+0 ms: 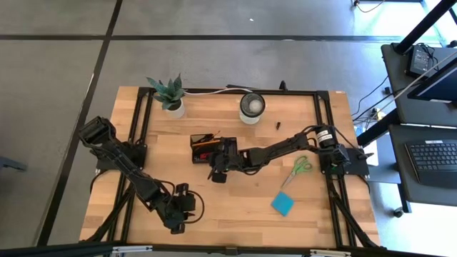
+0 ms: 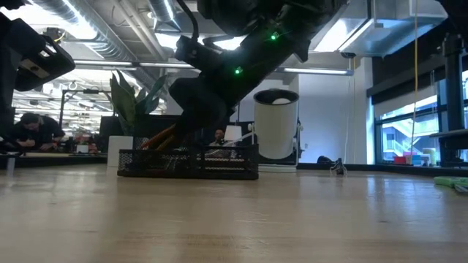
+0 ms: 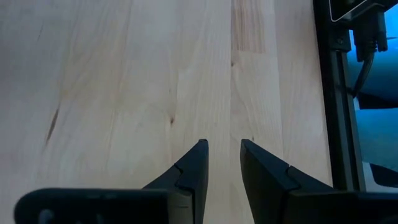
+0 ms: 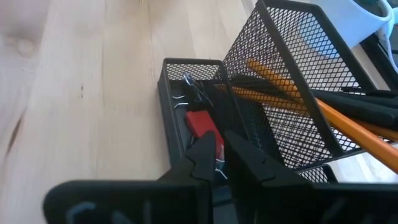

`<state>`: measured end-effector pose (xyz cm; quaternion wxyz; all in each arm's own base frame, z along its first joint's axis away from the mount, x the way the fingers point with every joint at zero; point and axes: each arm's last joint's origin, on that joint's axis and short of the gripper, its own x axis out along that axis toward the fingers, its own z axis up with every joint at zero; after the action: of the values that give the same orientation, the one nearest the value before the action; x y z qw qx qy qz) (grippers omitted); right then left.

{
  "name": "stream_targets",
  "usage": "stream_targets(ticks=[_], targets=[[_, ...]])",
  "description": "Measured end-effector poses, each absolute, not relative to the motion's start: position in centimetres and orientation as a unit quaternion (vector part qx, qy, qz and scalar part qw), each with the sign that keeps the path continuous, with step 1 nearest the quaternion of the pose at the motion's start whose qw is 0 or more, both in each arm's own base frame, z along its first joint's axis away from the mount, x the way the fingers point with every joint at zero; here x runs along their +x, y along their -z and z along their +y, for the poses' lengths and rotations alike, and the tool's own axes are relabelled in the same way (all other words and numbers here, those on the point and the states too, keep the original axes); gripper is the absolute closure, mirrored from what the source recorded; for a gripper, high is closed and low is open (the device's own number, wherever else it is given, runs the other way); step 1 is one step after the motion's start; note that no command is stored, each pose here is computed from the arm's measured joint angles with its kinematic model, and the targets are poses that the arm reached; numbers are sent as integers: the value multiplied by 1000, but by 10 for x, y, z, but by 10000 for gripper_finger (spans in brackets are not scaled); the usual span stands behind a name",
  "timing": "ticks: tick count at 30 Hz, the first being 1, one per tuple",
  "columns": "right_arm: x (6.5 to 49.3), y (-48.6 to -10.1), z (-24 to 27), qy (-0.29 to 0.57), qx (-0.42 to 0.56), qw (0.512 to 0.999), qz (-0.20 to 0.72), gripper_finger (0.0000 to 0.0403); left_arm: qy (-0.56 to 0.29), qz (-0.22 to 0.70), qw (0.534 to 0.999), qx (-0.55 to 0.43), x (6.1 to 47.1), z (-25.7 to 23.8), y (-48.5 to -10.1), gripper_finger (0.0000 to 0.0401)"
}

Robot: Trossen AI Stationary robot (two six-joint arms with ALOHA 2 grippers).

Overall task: Pick and place office supplies into organizer
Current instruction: Put the black binder clip in the desk organizer

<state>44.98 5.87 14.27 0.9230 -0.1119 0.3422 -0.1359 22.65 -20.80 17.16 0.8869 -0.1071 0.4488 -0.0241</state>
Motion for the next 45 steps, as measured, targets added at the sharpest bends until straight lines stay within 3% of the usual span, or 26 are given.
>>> stream_targets(ticks=[9, 15, 22, 27, 33, 40, 45], targets=[[444, -151, 72, 118, -107, 926, 341, 358, 24, 449, 887, -107, 227, -208, -172, 315], [420, -193, 93, 65, -45, 930, 360, 293, 24, 448, 887, -108, 227, -208, -172, 315], [363, -246, 103, 76, -29, 893, 442, 217, 22, 448, 887, -108, 227, -208, -172, 315], [305, -287, 86, 170, 60, 847, 500, 202, 20, 443, 890, -108, 228, -208, -172, 315], [257, -320, 50, 331, 159, 797, 479, 201, 1, 429, 898, -100, 229, -206, -172, 315], [244, -321, 2, 452, 231, 717, 477, 201, -2, 426, 899, -98, 229, -206, -172, 315], [249, -304, -41, 470, 289, 690, 468, 201, -2, 427, 899, -98, 229, -206, -172, 315]])
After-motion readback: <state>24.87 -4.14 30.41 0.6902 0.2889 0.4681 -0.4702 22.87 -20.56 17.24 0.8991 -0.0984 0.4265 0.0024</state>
